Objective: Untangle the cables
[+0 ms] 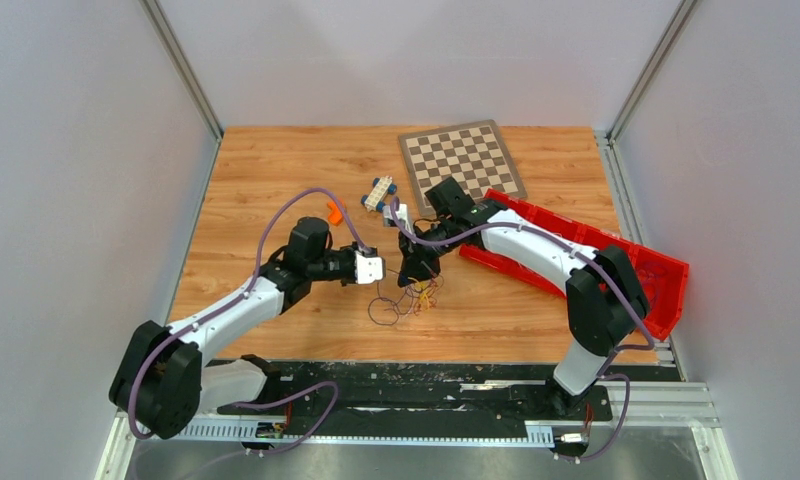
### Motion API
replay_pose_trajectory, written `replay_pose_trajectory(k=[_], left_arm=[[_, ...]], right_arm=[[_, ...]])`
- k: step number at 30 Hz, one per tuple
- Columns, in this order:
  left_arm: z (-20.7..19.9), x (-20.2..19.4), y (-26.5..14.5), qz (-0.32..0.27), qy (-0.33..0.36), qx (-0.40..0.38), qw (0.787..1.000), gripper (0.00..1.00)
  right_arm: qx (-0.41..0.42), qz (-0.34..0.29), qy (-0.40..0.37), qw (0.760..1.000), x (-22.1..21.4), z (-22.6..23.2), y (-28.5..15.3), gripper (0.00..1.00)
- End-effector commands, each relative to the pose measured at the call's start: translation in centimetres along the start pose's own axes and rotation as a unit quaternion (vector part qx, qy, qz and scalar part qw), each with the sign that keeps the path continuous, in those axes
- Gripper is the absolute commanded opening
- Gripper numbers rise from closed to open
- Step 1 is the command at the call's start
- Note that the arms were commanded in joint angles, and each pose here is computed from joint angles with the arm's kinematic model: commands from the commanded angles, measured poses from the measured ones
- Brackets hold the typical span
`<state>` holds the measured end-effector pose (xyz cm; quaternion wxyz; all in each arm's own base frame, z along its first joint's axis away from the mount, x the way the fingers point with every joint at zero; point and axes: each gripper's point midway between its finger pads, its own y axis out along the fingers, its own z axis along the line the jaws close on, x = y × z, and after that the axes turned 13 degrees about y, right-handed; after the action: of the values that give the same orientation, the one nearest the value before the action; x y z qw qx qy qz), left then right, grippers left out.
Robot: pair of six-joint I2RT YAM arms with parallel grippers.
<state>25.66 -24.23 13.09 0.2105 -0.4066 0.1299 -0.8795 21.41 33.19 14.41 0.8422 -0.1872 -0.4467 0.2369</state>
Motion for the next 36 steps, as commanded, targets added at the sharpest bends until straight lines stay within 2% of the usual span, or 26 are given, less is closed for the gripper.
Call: replay_pose_trajectory(k=[1, 4, 7, 10, 15, 21, 23, 27, 31, 33, 34, 35, 36], left_arm=[[4.0, 3.1, -1.7, -0.009, 0.004, 0.056, 0.998, 0.00], [4.8, 2.1, -3.5, 0.032, -0.026, 0.079, 0.996, 0.00], [7.1, 1.7, -6.9, 0.053, -0.065, 0.137, 0.987, 0.00], [8.9, 2.1, -10.2, 0.068, -0.069, 0.186, 0.978, 0.00], [11.2, 3.4, -14.2, 0.077, -0.088, 0.243, 0.963, 0.00], [12.1, 3.0, -17.3, 0.098, -0.139, 0.268, 0.948, 0.00], [11.1, 1.4, -17.8, 0.123, -0.180, 0.256, 0.942, 0.00], [5.8, -3.7, -18.1, 0.188, -0.299, 0.181, 0.918, 0.00], [-0.9, -9.7, -18.1, 0.280, -0.410, 0.130, 0.858, 0.02], [-3.3, -11.0, -17.8, 0.293, -0.448, 0.098, 0.839, 0.29], [-3.9, -11.2, -17.6, 0.295, -0.456, 0.088, 0.835, 0.57], [-4.6, -11.3, -17.3, 0.294, -0.472, 0.071, 0.828, 0.73], [-4.8, -11.3, -17.2, 0.292, -0.478, 0.066, 0.826, 0.93]], right_arm=[[-0.014, -0.014, 0.020, 1.000, 0.3, -2.2, -0.7, 0.08], [-0.054, 0.002, 0.038, 0.998, -1.4, -4.9, -0.8, 0.11], [-0.094, 0.025, 0.067, 0.993, -4.1, -7.9, -0.7, 0.12], [-0.115, 0.041, 0.105, 0.987, -6.2, -10.1, -0.8, 0.13], [-0.131, 0.058, 0.124, 0.982, -7.4, -11.9, -0.4, 0.14], [-0.105, 0.030, 0.125, 0.986, -4.9, -10.5, -0.6, 0.36], [-0.100, 0.015, 0.117, 0.988, -3.3, -9.7, -1.3, 0.45], [-0.101, -0.005, 0.094, 0.990, -0.8, -8.4, -2.6, 0.62], [-0.097, -0.021, 0.084, 0.992, 0.7, -7.5, -3.3, 0.72], [-0.099, -0.022, 0.084, 0.991, 1.1, -7.5, -3.5, 0.74], [-0.100, -0.022, 0.084, 0.991, 1.1, -7.5, -3.6, 0.74], [-0.101, -0.021, 0.085, 0.991, 1.1, -7.5, -3.6, 0.75], [-0.102, -0.020, 0.084, 0.991, 1.1, -7.5, -3.6, 0.75]])
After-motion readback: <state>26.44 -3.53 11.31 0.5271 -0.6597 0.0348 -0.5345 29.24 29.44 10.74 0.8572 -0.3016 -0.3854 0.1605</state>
